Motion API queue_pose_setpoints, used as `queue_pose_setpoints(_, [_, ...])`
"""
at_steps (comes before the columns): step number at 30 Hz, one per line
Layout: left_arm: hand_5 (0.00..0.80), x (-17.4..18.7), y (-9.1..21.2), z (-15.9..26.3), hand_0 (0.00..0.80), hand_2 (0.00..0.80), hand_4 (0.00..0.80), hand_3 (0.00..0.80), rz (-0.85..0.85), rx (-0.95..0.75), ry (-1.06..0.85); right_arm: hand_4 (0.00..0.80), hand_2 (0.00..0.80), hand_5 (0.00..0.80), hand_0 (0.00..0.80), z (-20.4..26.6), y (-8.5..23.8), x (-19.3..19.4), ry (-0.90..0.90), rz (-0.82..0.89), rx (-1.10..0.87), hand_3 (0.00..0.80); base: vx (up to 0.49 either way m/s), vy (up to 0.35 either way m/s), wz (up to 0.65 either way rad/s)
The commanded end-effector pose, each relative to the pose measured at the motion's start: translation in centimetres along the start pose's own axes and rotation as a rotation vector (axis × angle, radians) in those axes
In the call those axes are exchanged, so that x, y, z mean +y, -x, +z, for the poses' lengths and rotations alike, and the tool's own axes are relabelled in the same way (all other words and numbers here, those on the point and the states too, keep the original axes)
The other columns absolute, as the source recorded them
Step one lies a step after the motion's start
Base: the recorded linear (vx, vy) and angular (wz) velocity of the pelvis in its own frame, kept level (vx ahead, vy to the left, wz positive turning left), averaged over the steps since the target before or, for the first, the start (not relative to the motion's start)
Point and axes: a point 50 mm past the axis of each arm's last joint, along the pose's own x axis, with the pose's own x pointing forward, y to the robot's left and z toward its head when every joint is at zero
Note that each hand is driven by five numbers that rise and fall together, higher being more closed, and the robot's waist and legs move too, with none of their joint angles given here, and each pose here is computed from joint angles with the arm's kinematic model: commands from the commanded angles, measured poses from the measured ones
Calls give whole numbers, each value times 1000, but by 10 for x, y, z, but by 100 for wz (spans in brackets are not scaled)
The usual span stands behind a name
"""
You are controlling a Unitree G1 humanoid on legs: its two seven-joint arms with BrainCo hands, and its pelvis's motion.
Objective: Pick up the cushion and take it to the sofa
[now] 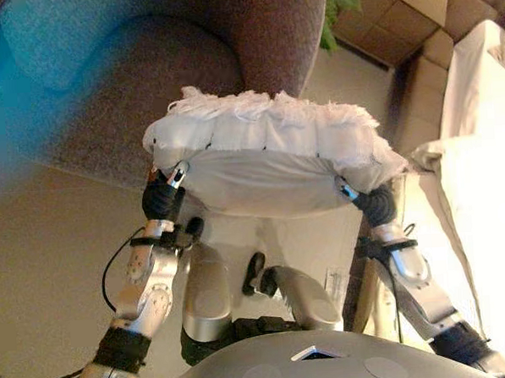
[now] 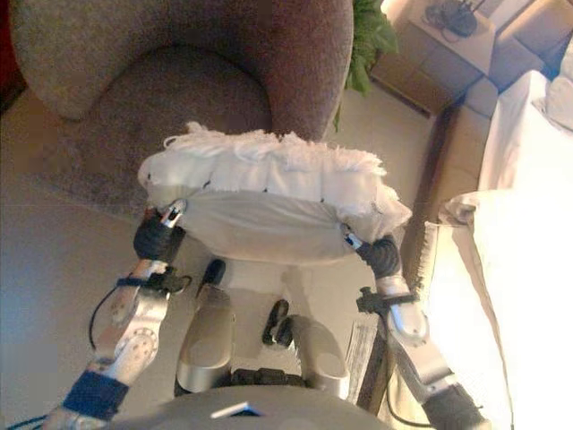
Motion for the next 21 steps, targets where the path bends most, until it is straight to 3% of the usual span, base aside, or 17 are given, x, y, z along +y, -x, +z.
queue_pose_setpoints(1, [800, -38, -12, 45, 800, 800, 800, 800, -247, -210, -91, 800, 800, 800, 800, 66, -45, 31, -9, 118, -375, 800, 41, -27, 43])
queue_pose_setpoints(10, [800, -38, -16, 40, 800, 800, 800, 800, -200, -187, -18, 800, 800, 800, 800, 56, -37, 28, 20, 168, -283, 800, 52, 102, 50])
queue_pose_setpoints(21, [800, -41, -29, 39, 800, 800, 800, 800, -167, -175, -129, 800, 800, 800, 800, 58, -51, 28, -47, 133, -310, 800, 27, 63, -1])
